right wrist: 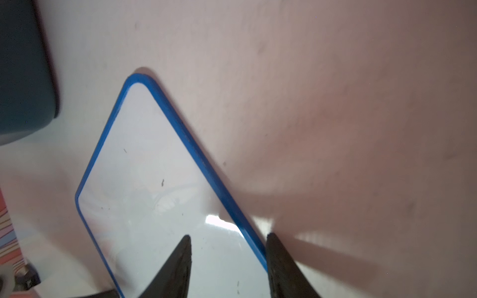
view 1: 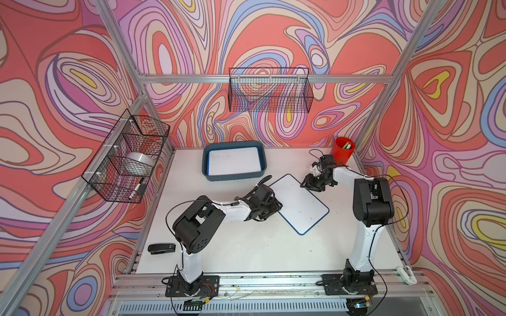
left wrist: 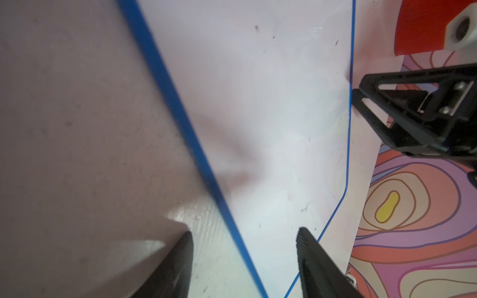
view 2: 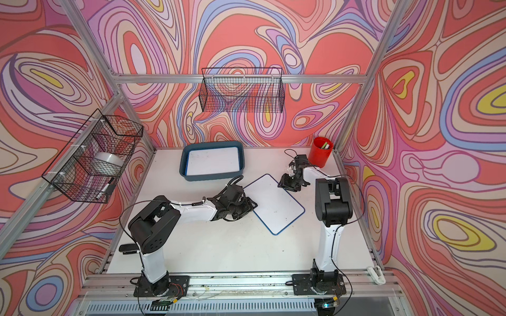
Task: Put the whiteboard into the storage box
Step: Pick up the whiteboard at the center of the board.
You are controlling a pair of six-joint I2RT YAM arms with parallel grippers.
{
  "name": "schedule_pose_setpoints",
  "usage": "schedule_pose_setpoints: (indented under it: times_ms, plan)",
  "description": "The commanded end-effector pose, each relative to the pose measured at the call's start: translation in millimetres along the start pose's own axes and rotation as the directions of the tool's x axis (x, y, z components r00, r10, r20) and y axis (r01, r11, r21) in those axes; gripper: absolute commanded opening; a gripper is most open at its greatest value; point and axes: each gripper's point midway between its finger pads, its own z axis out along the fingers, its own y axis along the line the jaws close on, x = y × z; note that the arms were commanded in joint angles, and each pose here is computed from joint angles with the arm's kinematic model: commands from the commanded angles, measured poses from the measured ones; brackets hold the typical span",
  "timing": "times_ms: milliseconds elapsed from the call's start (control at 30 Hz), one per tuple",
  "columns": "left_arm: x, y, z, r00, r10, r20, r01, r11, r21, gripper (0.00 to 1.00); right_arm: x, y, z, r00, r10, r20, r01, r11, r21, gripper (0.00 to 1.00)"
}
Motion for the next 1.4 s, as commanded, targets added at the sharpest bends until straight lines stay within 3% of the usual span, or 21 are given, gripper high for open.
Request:
schedule_pose_setpoints:
  times_ms: [0, 333, 833, 1100, 1367]
  plan:
    - [5.8, 69.9, 10.4, 0.998, -0.065, -0.001, 0.064, 0.978, -0.197, 0.61, 65.7, 27.7, 12.2, 0.981, 0.016, -0.191, -0.037, 0.993, -0.108, 0.49]
    - [15.8, 119.7, -10.7, 0.994, -0.11, -0.011, 0.104, 0.964, -0.245, 0.61, 128.9, 90.2, 11.9, 0.956, -0.038, -0.291, -0.078, 0.923, -0.376, 0.49]
    - [38.2, 83.3, -10.8, 0.984, -0.028, -0.178, 0.011, 0.995, -0.096, 0.59, 125.2, 139.5, -10.8, 0.959, -0.075, -0.272, -0.109, 0.791, -0.602, 0.49]
    - [41.6, 62.8, -14.8, 0.98, -0.001, -0.2, -0.005, 1.0, -0.029, 0.59, 121.0, 158.8, -32.8, 0.966, -0.1, -0.238, -0.084, 0.75, -0.656, 0.48]
    - [40.8, 60.4, -16.6, 0.98, 0.008, -0.2, -0.013, 1.0, -0.023, 0.59, 121.3, 162.5, -40.1, 0.968, -0.105, -0.226, -0.075, 0.743, -0.665, 0.49]
